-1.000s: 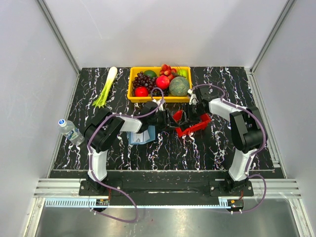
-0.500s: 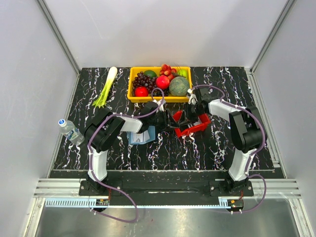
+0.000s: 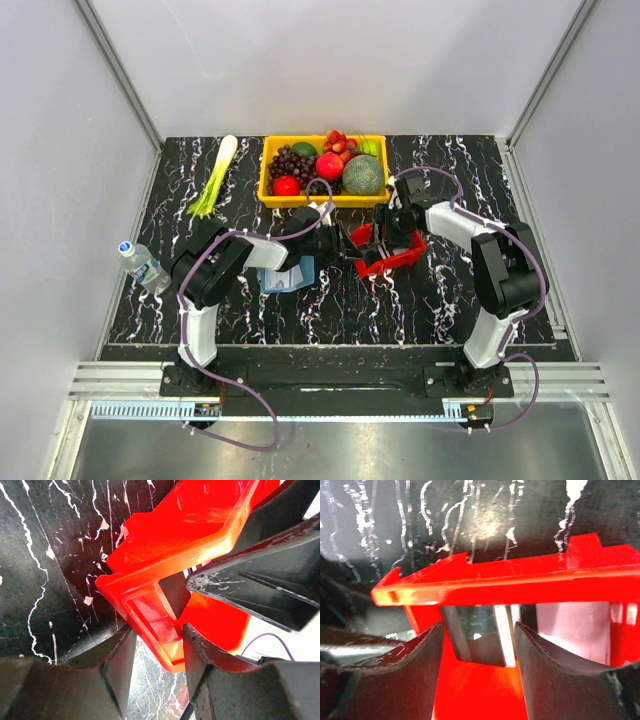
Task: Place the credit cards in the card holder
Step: Pick up the credit card from the storage box.
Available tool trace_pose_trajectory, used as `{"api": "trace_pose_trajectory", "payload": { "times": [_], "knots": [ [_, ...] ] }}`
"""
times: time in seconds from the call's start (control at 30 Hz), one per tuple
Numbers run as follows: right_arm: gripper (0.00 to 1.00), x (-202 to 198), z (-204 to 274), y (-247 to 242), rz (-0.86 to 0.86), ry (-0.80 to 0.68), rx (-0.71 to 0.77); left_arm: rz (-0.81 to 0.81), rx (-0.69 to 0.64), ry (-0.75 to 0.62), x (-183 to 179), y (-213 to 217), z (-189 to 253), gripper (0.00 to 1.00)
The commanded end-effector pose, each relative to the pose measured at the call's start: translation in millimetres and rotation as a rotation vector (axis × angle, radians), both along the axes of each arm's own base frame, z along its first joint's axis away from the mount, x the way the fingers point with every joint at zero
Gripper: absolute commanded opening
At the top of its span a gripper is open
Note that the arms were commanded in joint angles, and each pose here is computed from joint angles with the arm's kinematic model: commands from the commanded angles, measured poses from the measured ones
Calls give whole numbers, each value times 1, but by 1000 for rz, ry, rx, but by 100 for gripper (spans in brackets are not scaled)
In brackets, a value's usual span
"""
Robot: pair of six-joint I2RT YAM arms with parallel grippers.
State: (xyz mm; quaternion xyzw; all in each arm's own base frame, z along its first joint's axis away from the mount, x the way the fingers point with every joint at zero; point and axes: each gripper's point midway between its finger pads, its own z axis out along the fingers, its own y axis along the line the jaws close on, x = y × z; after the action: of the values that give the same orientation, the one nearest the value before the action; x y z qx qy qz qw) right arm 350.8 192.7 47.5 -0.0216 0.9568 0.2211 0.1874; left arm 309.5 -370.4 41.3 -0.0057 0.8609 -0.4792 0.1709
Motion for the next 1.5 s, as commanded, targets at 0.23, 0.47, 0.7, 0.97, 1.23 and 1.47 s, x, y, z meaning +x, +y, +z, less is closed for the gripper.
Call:
{"api": "trace_pose_trajectory", "payload": {
  "times": [0.23, 0.47, 0.7, 0.97, 1.23, 1.47],
  "knots": [
    [62, -23, -36, 25, 82, 115, -47, -7, -40, -41, -2, -3, 11, 31],
    [44, -24, -19, 49, 48, 101, 113, -7, -41, -40, -3, -3, 11, 30],
    [17, -12, 19, 56, 18, -6, 181, -11, -42, -42, -4, -3, 12, 30],
    [0, -13, 39, 59, 68, -68, 210, -11, -46, -42, -3, -4, 13, 30],
    [0, -10, 66, 63, 95, -154, 257, -16, -47, -46, -3, -4, 14, 30],
    [0, 8, 76, 16, -42, -309, 28, -11, -41, -48, -2, -3, 15, 30]
  ]
}}
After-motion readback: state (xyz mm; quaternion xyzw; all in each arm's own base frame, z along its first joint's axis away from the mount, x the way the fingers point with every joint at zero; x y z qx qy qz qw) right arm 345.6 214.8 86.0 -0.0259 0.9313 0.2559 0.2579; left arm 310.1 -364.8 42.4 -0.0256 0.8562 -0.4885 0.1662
